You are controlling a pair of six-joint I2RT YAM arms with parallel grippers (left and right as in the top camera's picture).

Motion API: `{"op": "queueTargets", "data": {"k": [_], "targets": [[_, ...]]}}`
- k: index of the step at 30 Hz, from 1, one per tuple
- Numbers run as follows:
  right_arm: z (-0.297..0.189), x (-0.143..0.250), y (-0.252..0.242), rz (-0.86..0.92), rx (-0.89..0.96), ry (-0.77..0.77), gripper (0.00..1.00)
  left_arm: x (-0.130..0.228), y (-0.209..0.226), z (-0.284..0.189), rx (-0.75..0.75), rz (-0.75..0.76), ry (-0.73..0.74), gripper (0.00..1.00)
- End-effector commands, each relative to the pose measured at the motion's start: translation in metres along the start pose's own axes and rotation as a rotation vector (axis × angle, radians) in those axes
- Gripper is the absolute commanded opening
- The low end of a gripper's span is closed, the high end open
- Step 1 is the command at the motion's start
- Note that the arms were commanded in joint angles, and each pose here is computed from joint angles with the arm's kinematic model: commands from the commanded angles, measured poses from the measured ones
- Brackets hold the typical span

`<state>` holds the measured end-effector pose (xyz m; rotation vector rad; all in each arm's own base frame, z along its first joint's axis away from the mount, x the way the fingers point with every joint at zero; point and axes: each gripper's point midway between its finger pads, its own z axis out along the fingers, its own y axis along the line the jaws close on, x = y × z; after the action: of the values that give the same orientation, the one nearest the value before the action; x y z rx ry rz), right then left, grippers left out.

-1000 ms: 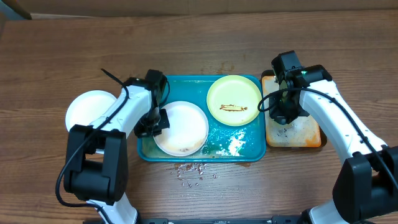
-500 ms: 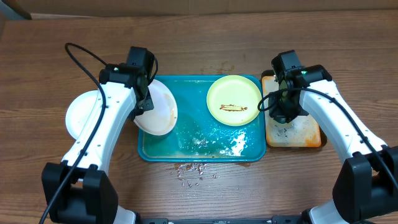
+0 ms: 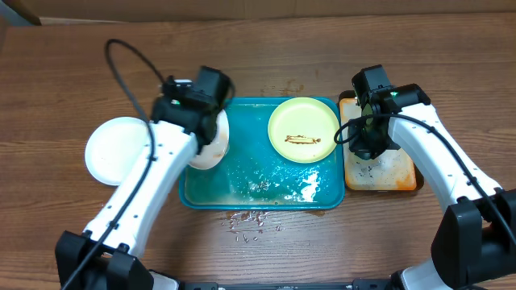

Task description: Clean dirty plates on tray and stack at the side

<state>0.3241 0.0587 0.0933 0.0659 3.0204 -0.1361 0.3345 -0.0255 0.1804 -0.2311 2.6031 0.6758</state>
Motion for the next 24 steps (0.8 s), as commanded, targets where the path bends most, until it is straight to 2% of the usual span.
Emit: {"op": "queueTargets", "data": {"k": [1, 8, 20, 24], "targets": [[-0.002, -0.004, 0.0, 0.001, -0.004, -0.013, 0.04, -0.019, 0.01, -0.024, -0.105, -0.003, -0.149, 0.04], [-0.002, -0.005, 0.0, 0.001, -0.005, -0.018, 0.04, -0.025, -0.002, -0.051, -0.17, 0.079, -0.278, 0.04], [-0.002, -0.005, 0.0, 0.005, -0.005, -0.018, 0.04, -0.023, -0.026, -0.08, -0.187, 0.205, -0.39, 0.04], [-0.002, -0.004, 0.0, 0.004, -0.005, -0.017, 0.04, -0.029, -0.017, -0.092, -0.276, 0.231, -0.456, 0.04]]}}
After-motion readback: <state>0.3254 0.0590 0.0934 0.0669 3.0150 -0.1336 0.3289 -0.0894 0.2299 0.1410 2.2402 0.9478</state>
